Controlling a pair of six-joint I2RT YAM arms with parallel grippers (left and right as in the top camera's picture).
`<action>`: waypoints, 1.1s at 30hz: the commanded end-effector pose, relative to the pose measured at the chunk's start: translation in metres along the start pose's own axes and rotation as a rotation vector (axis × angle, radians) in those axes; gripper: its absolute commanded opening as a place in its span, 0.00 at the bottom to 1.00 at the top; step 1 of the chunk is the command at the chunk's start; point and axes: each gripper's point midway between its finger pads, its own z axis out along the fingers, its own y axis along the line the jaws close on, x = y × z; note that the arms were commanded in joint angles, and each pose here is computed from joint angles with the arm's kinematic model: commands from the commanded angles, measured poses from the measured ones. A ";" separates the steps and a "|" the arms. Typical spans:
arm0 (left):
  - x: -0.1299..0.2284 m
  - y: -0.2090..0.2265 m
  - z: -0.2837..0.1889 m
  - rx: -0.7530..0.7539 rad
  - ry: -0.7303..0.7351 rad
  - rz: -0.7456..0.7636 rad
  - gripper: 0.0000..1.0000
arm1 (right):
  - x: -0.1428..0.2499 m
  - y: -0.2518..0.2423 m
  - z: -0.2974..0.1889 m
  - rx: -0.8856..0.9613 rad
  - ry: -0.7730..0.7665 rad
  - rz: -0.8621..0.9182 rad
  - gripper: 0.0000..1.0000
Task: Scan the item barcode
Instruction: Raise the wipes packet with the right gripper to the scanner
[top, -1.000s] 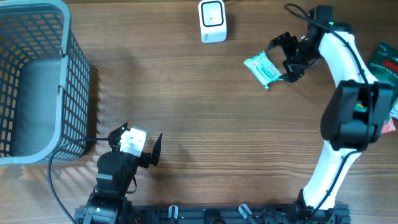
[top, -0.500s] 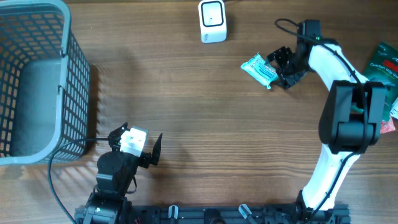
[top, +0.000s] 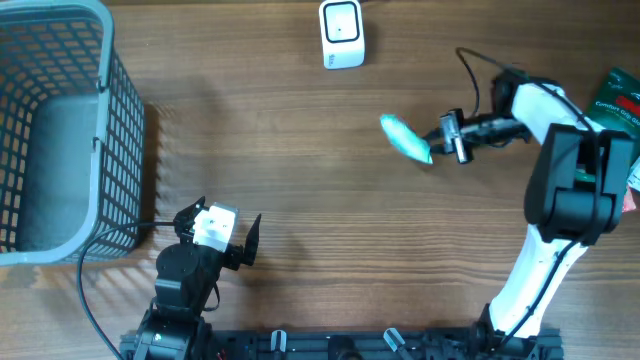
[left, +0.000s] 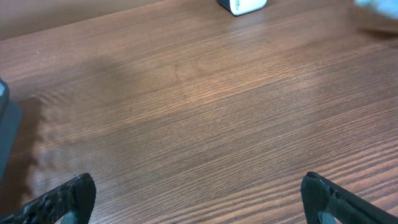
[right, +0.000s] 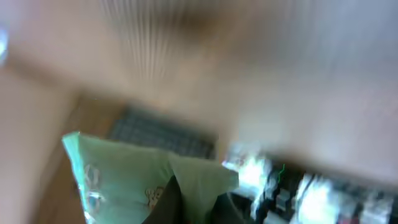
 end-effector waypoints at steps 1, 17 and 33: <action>0.001 -0.001 0.000 0.008 0.000 0.010 1.00 | 0.050 0.026 -0.016 -0.221 0.253 -0.025 0.04; 0.001 -0.001 0.000 0.008 0.000 0.010 1.00 | 0.029 0.103 -0.001 -0.011 -0.252 -0.358 0.04; 0.001 -0.001 0.000 0.008 0.000 0.010 1.00 | 0.021 0.249 0.023 -0.399 -1.027 -0.421 0.05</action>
